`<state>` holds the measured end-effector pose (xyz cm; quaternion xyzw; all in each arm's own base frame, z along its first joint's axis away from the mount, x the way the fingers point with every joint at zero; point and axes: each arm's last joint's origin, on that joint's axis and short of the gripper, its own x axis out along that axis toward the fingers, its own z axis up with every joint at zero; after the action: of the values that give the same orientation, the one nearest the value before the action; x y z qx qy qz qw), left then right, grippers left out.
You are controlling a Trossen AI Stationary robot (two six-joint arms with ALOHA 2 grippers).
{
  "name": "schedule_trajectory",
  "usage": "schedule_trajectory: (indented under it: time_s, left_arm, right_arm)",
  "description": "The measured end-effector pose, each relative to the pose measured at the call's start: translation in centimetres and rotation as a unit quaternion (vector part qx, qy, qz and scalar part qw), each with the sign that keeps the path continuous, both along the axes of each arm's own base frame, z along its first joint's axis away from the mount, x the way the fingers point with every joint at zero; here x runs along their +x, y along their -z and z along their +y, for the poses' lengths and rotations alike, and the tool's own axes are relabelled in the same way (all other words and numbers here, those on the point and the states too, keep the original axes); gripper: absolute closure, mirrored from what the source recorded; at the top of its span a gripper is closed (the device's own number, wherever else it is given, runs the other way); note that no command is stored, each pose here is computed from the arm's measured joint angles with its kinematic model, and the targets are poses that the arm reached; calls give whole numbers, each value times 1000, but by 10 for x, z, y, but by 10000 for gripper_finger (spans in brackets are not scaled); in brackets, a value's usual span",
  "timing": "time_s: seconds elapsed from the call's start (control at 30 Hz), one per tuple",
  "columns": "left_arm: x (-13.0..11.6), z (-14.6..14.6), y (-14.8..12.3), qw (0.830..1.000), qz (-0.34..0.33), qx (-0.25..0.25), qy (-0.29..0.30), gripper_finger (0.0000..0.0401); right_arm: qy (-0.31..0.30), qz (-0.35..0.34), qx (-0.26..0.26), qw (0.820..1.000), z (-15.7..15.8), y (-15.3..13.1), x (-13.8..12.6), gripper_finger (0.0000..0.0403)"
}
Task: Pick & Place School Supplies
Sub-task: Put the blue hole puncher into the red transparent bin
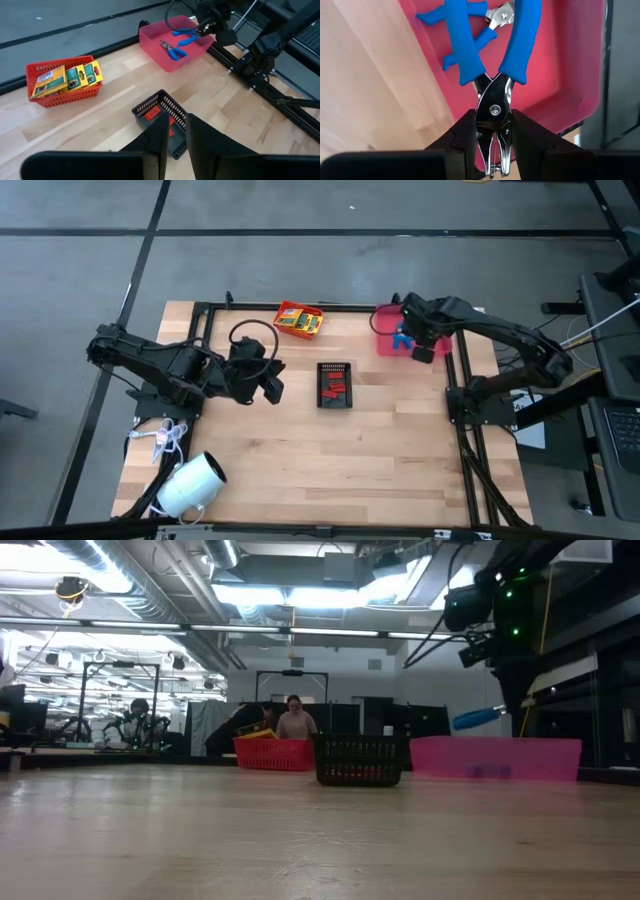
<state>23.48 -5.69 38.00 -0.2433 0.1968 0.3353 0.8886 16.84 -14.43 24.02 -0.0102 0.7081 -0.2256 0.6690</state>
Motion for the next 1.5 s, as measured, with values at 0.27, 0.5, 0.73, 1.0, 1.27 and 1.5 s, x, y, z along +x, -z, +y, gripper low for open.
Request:
schedule_trajectory:
  time_s: [0.27,0.5,0.73,1.0,1.27,1.5]
  left_arm:
    - [0,1,0,1000,-3,8,-9,343]
    - [0,1,0,1000,-3,9,-10,343]
    - [0,1,0,1000,-6,4,-13,343]
    - [0,1,0,1000,-9,-1,-16,343]
    - [0,1,0,1000,-17,-12,-23,343]
    - [0,0,0,999,-20,-18,-24,343]
  right_arm:
    - [-58,59,-3,997,-15,11,2,307]
    - [-51,43,-16,998,-31,26,13,307]
    - [-25,22,-14,999,-46,39,17,307]
    - [14,-20,-22,999,-61,50,22,307]
    - [23,-42,-2,999,-67,63,28,307]
    - [20,-72,-18,997,-71,63,33,307]
